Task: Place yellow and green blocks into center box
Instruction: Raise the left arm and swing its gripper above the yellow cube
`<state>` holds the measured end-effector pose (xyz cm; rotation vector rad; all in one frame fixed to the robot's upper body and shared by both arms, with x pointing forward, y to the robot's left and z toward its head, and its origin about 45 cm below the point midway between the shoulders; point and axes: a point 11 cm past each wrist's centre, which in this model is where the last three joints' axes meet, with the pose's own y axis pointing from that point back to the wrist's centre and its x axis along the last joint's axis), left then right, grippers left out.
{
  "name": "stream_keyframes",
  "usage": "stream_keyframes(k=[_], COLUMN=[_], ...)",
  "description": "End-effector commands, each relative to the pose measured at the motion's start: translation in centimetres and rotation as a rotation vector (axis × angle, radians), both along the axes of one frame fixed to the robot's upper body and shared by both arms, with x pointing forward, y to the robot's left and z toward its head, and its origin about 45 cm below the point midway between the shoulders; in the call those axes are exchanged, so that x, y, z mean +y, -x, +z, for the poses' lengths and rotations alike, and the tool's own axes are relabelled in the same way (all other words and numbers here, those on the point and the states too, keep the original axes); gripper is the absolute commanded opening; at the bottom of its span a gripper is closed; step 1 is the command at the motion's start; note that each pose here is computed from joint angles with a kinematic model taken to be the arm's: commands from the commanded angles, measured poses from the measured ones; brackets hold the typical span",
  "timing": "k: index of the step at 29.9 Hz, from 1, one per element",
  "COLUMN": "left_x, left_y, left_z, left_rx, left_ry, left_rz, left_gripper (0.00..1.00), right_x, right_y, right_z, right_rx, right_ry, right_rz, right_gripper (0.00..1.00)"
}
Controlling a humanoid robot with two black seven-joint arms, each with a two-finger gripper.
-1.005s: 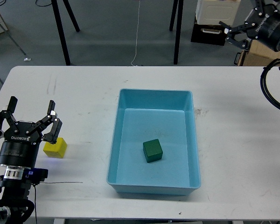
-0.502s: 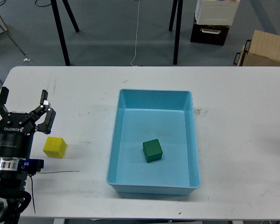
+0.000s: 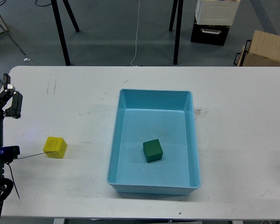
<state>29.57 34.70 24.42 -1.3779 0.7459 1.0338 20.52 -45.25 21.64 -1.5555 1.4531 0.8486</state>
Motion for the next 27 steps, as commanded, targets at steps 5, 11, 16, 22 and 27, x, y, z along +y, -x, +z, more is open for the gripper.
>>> stream_keyframes(k=[5,11,16,22,27], left_x=[1.1,5.1,4.4,-2.4,-8.4], left_y=[-2.0,-1.8,-3.0,-5.6,-6.8], left_z=[2.5,7.2,11.7,13.0,10.5], left_rx=[-0.048,-0.038,-0.065,-0.145,-0.185], left_ry=[-0.082,-0.444,-0.824,-1.167,-1.480], left_rz=[-0.019,-0.064,-0.159,-0.367,-0.589], left_gripper=[1.00,1.00,1.00,1.00,1.00], right_x=[0.4,0.8,1.1,1.2,1.2], right_y=[-0.1,0.0,-0.2,-0.3,-0.2], right_z=[0.3,0.4,0.4,0.4,0.3], right_rx=[-0.014,-0.035,-0.040,-0.039,-0.037], right_ry=[-0.002,-0.024,-0.028,-0.027,-0.028], right_rz=[0.009,0.000,0.008,0.014,0.016], right_gripper=[1.00,1.00,1.00,1.00,1.00])
